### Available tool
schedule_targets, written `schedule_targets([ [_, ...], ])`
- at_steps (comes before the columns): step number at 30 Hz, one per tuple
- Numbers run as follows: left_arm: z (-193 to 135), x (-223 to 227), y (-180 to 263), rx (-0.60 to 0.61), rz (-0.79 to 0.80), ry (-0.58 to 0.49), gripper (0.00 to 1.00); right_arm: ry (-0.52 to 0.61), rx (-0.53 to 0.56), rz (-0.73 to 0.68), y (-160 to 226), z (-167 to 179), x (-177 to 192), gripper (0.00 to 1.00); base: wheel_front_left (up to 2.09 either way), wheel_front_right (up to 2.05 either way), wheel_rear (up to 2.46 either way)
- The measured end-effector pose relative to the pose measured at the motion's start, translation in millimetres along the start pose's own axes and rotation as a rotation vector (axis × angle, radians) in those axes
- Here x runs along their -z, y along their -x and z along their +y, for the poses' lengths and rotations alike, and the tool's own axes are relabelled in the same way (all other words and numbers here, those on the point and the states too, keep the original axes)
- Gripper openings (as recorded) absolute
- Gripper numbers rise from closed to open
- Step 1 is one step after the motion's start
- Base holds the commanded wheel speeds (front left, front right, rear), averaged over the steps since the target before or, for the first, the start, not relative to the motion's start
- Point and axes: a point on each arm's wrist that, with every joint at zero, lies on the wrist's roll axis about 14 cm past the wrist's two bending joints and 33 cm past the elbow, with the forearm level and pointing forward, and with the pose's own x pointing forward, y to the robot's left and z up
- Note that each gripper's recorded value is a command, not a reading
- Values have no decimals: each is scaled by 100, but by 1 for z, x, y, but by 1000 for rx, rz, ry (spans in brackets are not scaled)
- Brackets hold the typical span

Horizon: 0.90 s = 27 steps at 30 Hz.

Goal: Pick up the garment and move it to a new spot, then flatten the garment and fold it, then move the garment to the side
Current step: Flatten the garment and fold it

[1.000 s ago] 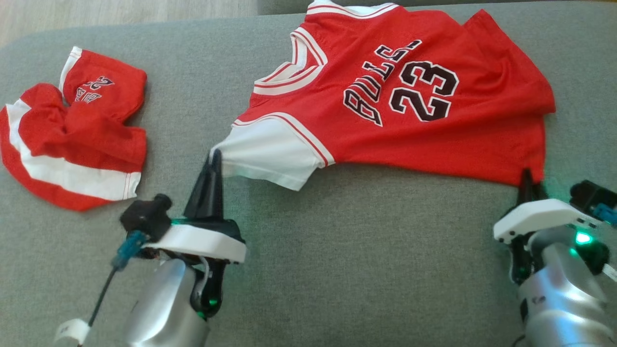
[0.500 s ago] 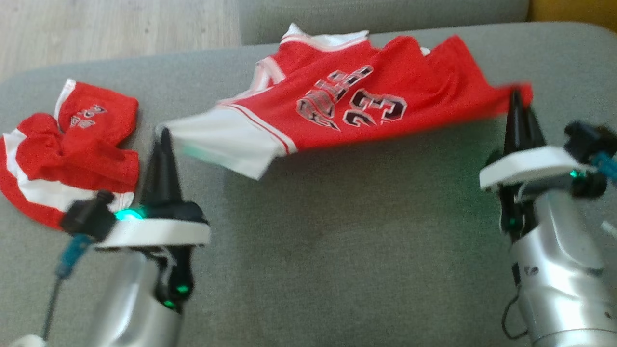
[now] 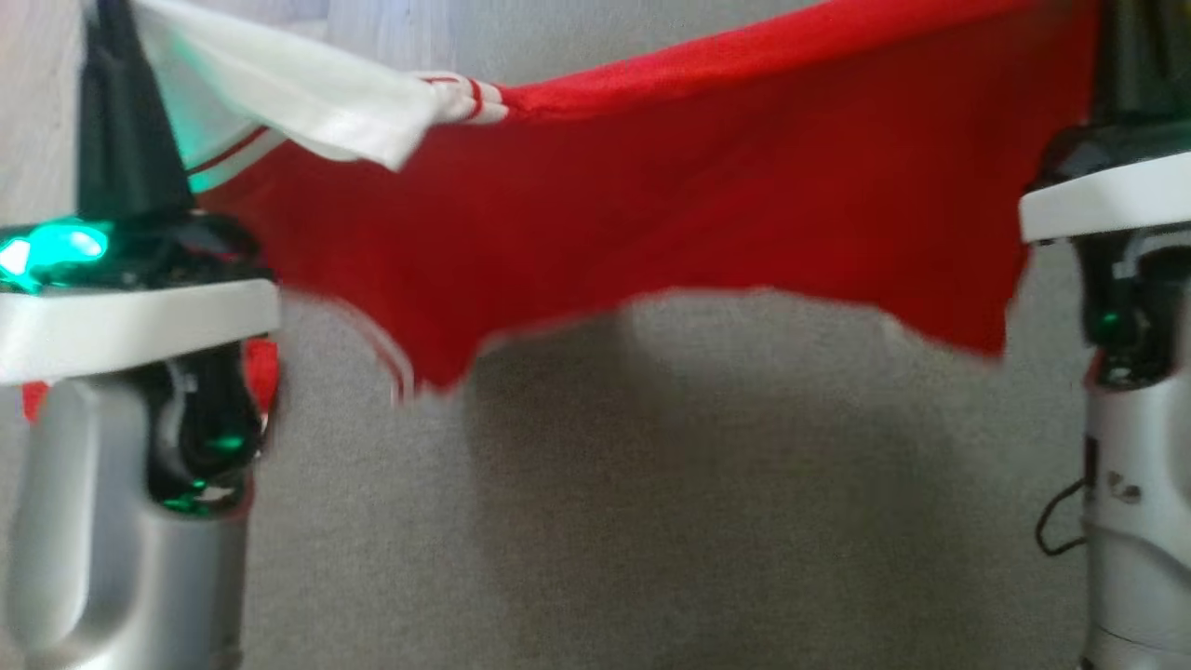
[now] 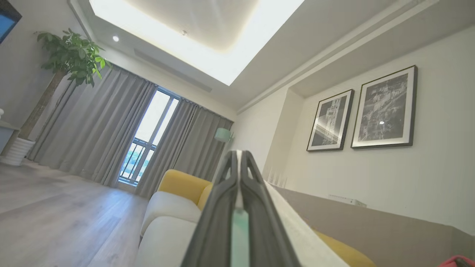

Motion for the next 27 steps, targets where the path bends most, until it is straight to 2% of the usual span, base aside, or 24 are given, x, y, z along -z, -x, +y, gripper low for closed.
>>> schedule_targets([
  [5, -29, -31, -4, 66, -15, 0, 0, 56, -24, -61, 8, 7, -48, 0, 0, 0, 0],
  [8, -38, -40, -9, 93, -3, 0, 0, 73, -25, -37, 11, 8, -51, 0, 0, 0, 0],
  [11, -33, -33, -18, 97, 50, -18, 0, 83, -19, 15, 10, 5, -38, 0, 0, 0, 0],
  [17, 4, 18, -63, 71, 196, -37, 0, 76, -14, 154, -18, -5, 17, 0, 0, 0, 0],
  [24, 75, 73, -141, 14, 283, -139, 0, 129, -28, 213, -103, -21, 74, 0, 0, 0, 0],
  [27, 103, 90, -169, -19, 274, -184, 0, 179, -36, 168, -141, -26, 84, 0, 0, 0, 0],
])
